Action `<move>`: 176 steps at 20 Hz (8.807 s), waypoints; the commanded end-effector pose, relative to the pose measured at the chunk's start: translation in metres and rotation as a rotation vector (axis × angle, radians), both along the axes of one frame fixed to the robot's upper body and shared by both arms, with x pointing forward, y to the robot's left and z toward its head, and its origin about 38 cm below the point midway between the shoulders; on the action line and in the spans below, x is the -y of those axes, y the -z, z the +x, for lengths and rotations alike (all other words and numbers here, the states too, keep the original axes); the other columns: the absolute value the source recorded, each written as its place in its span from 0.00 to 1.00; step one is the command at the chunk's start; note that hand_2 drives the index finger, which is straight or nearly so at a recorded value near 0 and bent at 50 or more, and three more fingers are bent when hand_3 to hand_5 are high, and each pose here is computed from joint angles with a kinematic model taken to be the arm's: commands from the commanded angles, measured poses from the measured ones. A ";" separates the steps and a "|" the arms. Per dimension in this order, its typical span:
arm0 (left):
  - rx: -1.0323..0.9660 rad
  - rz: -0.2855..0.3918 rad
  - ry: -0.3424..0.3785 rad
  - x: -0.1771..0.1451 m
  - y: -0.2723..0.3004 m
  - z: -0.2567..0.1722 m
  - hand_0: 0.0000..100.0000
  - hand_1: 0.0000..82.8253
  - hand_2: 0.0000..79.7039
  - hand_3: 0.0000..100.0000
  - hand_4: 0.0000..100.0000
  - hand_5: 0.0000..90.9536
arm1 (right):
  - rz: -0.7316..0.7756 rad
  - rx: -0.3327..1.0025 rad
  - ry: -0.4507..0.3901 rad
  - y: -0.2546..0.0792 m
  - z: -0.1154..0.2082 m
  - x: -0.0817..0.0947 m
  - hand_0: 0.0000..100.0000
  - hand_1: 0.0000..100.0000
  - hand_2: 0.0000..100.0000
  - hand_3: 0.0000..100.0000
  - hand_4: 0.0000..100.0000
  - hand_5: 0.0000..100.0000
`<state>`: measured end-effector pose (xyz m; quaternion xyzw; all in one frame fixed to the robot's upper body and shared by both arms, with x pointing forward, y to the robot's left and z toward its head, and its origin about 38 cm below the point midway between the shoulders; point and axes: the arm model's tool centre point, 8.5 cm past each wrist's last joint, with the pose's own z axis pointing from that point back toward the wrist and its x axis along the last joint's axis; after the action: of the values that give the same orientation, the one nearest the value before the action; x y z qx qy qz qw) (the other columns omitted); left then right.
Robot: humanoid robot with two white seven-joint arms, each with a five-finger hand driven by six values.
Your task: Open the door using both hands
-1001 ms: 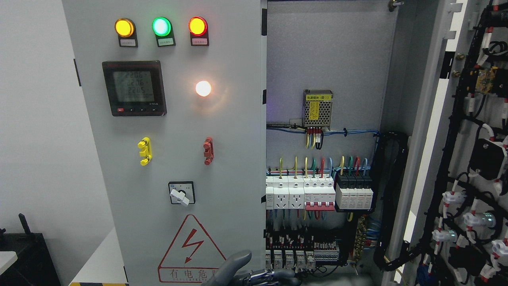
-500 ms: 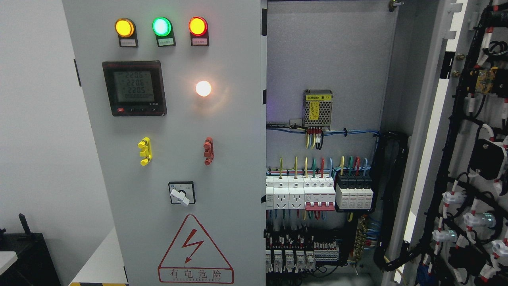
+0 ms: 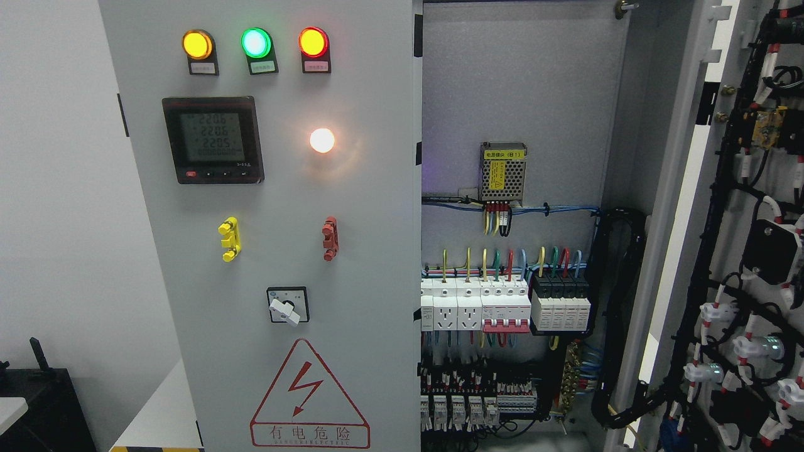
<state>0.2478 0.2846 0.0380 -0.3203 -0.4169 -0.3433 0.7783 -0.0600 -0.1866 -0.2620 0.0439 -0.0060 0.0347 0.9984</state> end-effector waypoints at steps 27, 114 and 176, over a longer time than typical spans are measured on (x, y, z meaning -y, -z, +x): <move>-0.529 0.408 -0.441 -0.072 0.248 -0.260 0.00 0.00 0.00 0.00 0.04 0.00 | 0.000 0.001 0.000 0.000 0.000 0.000 0.00 0.00 0.00 0.00 0.00 0.00; -0.957 0.544 -0.692 0.052 0.299 -0.292 0.00 0.00 0.00 0.00 0.04 0.00 | 0.030 0.813 0.030 -0.162 0.005 0.035 0.00 0.00 0.00 0.00 0.00 0.00; -0.936 0.525 -0.707 0.055 0.300 -0.277 0.00 0.00 0.00 0.00 0.04 0.00 | 0.337 1.774 -0.083 -0.359 0.346 -0.043 0.00 0.00 0.00 0.00 0.00 0.00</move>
<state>-0.0346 0.2292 -0.2616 -0.0798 -0.0054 0.0006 0.9968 0.2506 -0.1462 0.0703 0.1398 -0.7570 0.1103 0.6286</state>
